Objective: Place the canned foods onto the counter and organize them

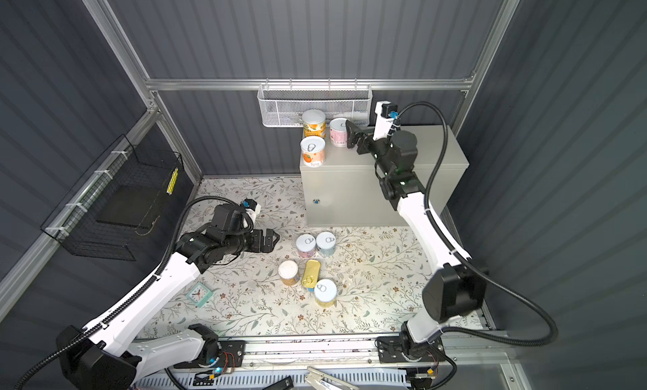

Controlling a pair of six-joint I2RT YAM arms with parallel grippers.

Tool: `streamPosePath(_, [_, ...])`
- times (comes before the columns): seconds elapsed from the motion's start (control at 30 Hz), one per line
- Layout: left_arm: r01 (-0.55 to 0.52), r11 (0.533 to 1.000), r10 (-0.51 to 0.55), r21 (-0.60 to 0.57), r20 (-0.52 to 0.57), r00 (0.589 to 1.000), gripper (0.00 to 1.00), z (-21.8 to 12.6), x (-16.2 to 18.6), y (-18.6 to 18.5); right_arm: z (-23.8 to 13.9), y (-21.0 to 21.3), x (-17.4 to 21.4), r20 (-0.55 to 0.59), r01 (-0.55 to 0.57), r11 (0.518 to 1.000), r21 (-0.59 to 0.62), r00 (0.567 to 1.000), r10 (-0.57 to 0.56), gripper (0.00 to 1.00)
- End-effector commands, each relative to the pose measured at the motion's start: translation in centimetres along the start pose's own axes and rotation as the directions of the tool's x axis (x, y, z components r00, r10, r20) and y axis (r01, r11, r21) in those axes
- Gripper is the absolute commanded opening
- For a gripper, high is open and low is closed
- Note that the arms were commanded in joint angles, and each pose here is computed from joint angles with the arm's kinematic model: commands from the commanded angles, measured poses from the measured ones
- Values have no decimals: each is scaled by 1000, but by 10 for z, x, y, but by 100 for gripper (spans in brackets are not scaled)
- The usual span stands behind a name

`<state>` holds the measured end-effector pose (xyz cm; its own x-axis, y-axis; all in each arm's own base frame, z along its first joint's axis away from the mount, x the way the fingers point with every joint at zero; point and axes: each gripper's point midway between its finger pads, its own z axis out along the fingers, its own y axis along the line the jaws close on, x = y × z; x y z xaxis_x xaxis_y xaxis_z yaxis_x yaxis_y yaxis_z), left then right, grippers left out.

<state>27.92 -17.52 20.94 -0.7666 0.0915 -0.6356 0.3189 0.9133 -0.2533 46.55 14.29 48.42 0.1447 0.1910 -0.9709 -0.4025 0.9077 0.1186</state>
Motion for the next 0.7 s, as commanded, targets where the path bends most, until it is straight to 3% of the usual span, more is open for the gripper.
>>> streamPosePath(0.0, [-14, 1000, 14, 9, -71, 997, 100, 1, 22, 3, -48, -2, -1, 7, -16, 999, 47, 1000, 16, 99])
streamPosePath(0.17, [-29, 999, 33, 44, -84, 996, 100, 2, 40, 3, -130, 1, 40, -117, -88, 992, 91, 988, 99, 99])
streamPosePath(0.37, [12, 995, 1, 96, -140, 990, 100, 13, 64, -2, -210, -2, 97, -251, -184, 965, 189, 941, 228, 99])
streamPosePath(0.67, [60, 988, -28, 142, -219, 975, 100, 25, 94, -12, -258, 8, 139, -409, -219, 952, 216, 865, 292, 99])
